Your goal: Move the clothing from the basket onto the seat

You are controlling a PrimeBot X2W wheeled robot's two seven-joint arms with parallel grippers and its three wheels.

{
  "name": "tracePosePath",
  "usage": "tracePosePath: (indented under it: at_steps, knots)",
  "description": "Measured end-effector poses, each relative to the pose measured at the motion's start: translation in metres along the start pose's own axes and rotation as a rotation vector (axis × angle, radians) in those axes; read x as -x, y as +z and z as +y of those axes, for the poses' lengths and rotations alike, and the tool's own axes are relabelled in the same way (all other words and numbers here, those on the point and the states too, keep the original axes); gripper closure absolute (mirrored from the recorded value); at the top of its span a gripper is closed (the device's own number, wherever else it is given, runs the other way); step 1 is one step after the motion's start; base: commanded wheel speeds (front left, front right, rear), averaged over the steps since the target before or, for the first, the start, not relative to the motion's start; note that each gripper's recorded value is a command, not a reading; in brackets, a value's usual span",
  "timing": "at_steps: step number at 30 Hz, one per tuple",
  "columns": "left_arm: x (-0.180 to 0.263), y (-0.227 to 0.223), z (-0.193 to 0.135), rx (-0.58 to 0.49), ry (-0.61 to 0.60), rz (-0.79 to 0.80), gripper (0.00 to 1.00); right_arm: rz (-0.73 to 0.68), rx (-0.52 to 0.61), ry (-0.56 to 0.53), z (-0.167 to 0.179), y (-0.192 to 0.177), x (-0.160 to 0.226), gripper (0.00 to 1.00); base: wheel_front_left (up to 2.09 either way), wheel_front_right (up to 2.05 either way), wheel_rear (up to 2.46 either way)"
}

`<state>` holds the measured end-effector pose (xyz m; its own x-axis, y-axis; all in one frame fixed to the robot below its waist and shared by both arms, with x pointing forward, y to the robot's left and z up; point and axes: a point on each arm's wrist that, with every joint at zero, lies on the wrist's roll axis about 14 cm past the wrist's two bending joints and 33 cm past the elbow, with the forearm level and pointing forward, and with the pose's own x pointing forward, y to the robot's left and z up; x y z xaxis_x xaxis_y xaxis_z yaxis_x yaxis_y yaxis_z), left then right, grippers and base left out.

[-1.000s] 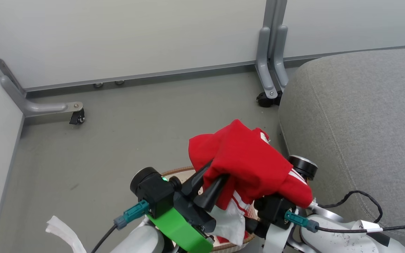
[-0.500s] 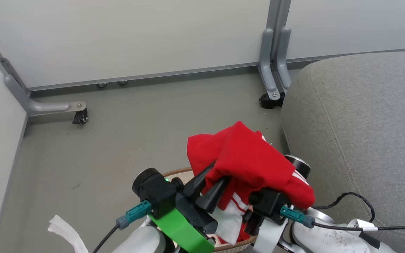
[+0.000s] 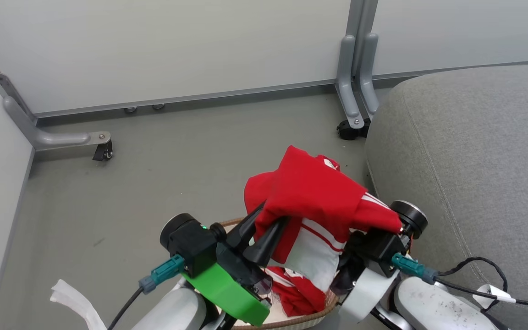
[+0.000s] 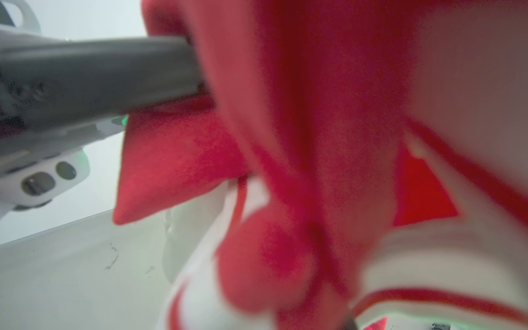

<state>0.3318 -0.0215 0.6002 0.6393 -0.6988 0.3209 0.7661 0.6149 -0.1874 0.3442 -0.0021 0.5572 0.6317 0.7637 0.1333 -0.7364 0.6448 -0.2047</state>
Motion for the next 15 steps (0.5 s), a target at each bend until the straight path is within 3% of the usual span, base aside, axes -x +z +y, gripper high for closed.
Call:
tracePosePath:
  at_steps: [13,14,15]
  knots:
    - [-0.004,-0.001,0.002,0.001,0.003,-0.005,1.0,-0.104,-0.121,-0.165,-0.024,0.021,0.007,1.0,0.0,0.0,0.0]
    - [-0.004,-0.001,0.001,0.001,0.003,-0.006,0.96,-0.111,-0.126,-0.171,-0.025,0.022,0.007,1.0,0.0,0.0,0.0]
    - [-0.005,-0.001,0.001,-0.002,0.001,-0.008,0.76,-0.117,-0.128,-0.176,-0.026,0.024,0.007,1.0,0.0,0.0,0.0]
